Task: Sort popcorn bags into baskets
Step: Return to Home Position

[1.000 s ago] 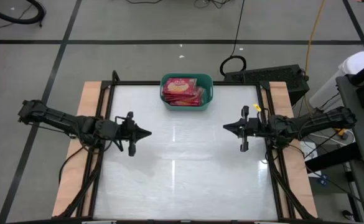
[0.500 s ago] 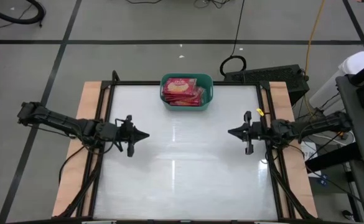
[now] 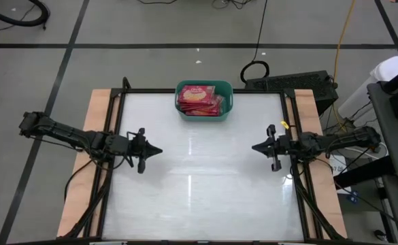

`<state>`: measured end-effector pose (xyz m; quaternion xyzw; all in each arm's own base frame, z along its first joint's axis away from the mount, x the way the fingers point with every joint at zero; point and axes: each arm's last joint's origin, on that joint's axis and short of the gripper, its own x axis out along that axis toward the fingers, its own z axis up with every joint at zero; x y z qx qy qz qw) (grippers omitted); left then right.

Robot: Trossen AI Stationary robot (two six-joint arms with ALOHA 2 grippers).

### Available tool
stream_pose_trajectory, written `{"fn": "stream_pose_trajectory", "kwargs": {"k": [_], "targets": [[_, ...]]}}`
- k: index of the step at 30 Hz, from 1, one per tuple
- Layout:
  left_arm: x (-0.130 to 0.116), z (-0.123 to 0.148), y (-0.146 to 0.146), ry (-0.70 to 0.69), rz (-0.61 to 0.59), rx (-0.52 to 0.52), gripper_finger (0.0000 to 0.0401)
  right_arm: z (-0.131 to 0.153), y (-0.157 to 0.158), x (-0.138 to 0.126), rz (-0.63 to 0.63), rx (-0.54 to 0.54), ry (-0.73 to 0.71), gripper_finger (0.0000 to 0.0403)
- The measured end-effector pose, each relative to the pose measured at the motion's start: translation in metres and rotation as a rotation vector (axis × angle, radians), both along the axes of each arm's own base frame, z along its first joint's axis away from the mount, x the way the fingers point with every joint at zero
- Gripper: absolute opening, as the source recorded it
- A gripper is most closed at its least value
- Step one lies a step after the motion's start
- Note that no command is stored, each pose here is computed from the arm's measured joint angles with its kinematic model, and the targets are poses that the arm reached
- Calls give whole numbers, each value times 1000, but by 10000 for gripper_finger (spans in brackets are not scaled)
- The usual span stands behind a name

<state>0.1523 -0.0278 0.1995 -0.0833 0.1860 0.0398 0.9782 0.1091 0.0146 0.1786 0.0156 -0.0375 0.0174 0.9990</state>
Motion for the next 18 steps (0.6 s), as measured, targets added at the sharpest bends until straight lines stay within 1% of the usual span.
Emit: {"fn": "stream_pose_trajectory", "kwargs": {"k": [8, 12, 15, 18], "targets": [[1, 2, 0, -17, -1, 5, 4, 7, -8, -8, -72, -35, -83, 0], [1, 3, 0, -28, 0, 3, 2, 12, -12, -15, -115, -70, -155, 0], [0, 3, 0, -35, 0, 2, 4, 12, -14, -15, -130, -75, -154, 0], [0, 4, 0, -40, -1, 2, 2, 10, -14, -15, -109, -75, -129, 0]]}}
